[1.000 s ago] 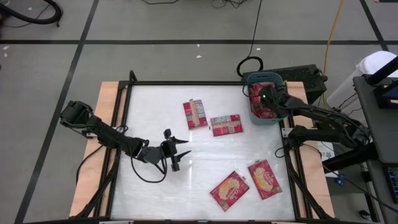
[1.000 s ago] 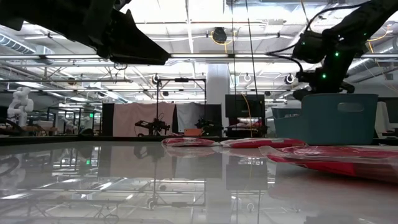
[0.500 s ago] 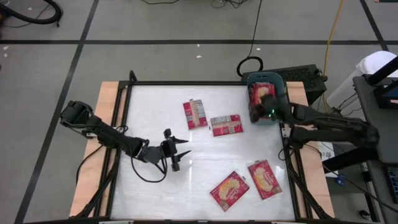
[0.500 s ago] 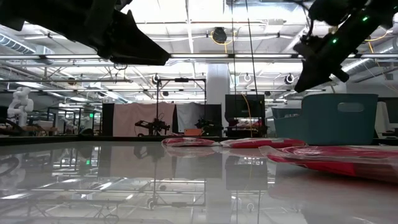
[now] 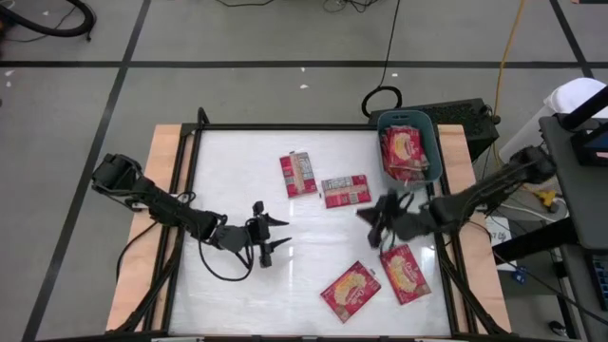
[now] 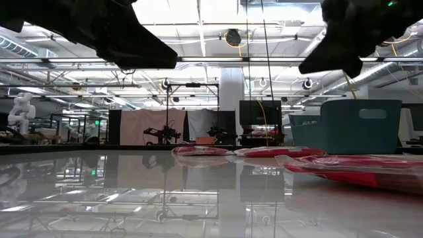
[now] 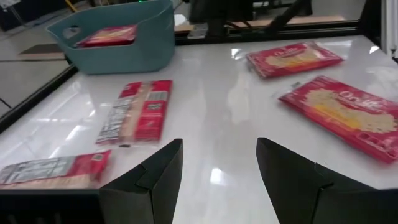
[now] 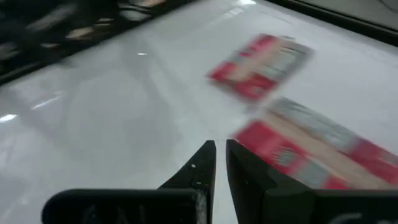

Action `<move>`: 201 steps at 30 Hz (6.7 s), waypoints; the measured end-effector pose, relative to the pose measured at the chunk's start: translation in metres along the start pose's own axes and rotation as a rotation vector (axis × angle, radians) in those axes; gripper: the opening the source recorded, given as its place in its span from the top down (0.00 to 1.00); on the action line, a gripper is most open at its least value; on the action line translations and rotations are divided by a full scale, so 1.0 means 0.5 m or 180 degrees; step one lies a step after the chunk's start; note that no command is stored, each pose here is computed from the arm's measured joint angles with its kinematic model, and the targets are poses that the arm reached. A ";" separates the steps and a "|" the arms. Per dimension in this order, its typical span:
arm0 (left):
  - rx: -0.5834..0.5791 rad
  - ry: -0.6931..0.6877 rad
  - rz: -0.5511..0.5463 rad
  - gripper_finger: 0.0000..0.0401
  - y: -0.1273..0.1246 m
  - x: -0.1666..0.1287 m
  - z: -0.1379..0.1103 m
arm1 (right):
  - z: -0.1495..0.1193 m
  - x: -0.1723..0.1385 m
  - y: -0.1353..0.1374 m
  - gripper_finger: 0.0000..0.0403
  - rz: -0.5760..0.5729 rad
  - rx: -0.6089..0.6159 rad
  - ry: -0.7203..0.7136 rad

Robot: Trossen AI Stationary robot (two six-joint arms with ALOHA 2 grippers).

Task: Sort popcorn bags into baskets
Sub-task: Put the red popcorn bag into the blue bin

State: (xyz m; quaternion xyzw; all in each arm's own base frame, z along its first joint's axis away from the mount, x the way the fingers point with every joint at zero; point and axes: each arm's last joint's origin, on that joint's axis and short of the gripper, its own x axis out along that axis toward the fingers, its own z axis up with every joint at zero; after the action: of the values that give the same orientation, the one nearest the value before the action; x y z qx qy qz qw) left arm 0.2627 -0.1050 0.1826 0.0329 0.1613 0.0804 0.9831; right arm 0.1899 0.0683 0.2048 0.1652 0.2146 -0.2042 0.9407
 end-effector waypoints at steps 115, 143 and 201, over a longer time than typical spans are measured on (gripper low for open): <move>-0.0150 0.0669 0.0273 0.48 -0.009 0.204 -0.092 | -0.175 0.170 0.180 0.59 0.0153 -0.3461 0.0679; -0.0213 0.0965 0.0014 0.48 0.000 0.135 0.001 | -0.088 0.129 0.187 0.99 0.0385 -0.4658 0.0232; -0.0682 0.0471 -0.1283 0.96 0.147 0.039 0.068 | -0.072 0.091 0.163 0.56 -0.0124 -0.3226 -0.0513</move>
State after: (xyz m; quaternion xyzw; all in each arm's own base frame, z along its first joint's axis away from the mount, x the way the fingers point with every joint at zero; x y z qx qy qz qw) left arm 0.2812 -0.0308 0.2152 -0.1105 0.2268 -0.0986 0.9626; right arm 0.2524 0.1384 0.1705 -0.3318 0.2164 -0.1040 0.9123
